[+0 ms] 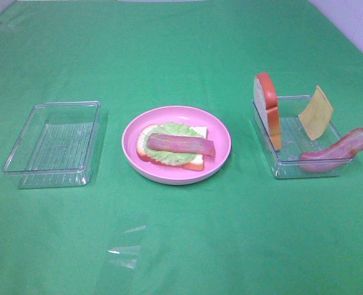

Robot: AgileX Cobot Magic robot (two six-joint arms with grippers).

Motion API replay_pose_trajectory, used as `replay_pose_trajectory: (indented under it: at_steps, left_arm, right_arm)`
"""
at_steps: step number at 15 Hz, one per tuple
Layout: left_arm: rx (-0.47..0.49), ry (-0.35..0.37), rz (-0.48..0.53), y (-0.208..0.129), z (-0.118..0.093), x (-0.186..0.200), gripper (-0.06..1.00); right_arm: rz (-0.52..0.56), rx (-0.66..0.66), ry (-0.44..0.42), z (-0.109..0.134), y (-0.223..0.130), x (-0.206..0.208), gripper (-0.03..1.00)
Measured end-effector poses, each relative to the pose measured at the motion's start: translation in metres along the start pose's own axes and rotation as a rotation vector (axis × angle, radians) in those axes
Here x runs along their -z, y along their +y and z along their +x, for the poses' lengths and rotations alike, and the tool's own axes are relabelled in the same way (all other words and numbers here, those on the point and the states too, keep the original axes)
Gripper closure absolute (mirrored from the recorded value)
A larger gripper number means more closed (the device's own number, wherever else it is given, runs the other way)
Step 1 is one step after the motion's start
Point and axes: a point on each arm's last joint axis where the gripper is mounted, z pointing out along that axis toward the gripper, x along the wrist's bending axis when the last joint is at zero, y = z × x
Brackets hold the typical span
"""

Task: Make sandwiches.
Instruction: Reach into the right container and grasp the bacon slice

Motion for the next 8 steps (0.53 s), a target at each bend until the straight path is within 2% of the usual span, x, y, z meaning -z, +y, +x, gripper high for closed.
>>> replay_pose_trajectory:
  at_steps: [3, 6, 8]
  left_arm:
    - [-0.007, -0.025, -0.145, -0.016, 0.0, 0.022, -0.04]
    - [-0.024, -0.035, -0.128, -0.031, 0.0, 0.023, -0.04]
    - [-0.071, -0.049, -0.155, -0.036, -0.001, 0.027, -0.04]
  right_arm:
    - [0.0, 0.0, 0.0, 0.0, 0.0, 0.0, 0.04]
    - [0.0, 0.0, 0.0, 0.0, 0.0, 0.0, 0.04]
    - [0.0, 0.0, 0.0, 0.0, 0.0, 0.0, 0.04]
